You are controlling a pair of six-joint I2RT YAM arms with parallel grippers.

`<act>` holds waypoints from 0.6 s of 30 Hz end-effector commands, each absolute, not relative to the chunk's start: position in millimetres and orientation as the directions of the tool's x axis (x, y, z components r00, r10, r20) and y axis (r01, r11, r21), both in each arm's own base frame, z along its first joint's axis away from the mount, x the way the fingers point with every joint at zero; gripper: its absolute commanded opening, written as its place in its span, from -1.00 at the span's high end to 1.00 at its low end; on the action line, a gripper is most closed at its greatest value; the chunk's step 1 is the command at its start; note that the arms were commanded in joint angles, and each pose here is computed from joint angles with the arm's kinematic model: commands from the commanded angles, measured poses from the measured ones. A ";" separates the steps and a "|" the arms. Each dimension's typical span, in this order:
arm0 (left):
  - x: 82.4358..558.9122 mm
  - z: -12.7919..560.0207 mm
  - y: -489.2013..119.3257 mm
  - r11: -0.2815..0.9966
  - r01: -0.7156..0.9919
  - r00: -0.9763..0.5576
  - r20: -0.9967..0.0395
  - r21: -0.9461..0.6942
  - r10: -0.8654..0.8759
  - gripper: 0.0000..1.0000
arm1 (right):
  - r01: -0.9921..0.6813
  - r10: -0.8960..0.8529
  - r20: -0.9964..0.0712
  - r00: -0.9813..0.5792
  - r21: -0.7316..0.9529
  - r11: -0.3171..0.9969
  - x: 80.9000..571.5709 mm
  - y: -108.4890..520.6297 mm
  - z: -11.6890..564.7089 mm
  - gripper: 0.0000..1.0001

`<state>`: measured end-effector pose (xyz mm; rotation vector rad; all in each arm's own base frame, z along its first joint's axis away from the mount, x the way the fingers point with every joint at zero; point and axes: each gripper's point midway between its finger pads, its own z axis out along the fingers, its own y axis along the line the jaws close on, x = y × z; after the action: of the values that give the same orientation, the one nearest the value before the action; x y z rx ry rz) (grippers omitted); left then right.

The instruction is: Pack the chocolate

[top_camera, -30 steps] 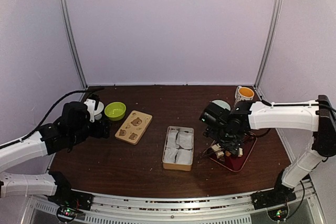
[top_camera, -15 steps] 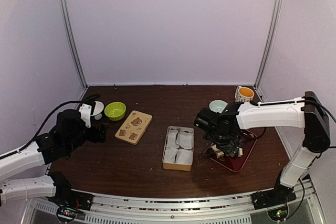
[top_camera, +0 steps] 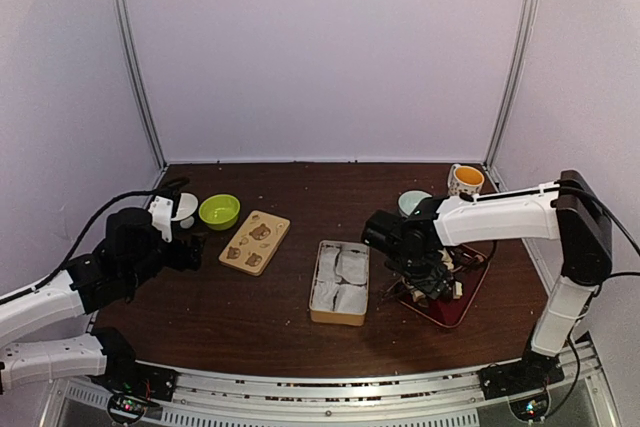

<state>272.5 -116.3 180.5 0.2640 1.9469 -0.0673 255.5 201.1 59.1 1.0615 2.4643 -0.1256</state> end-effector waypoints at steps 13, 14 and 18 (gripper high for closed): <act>271.7 188.9 -113.9 0.976 0.207 -0.328 -0.936 0.061 0.128 -0.95 | 0.745 0.694 -0.449 -0.562 0.090 0.661 260.9 192.8 47.8 -0.55; 271.9 189.2 -114.1 0.976 0.207 -0.328 -0.936 0.061 0.128 -0.95 | 0.745 0.696 -0.445 -0.563 0.093 0.661 261.4 193.6 47.2 -0.58; 271.9 188.5 -115.1 0.975 0.212 -0.331 -0.935 0.061 0.131 -0.95 | 0.744 0.693 -0.441 -0.570 0.080 0.663 260.9 193.2 45.0 -0.75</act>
<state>270.8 -115.1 185.4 0.2569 1.9321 -0.0755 261.8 199.0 51.6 1.1151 2.4409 -0.1193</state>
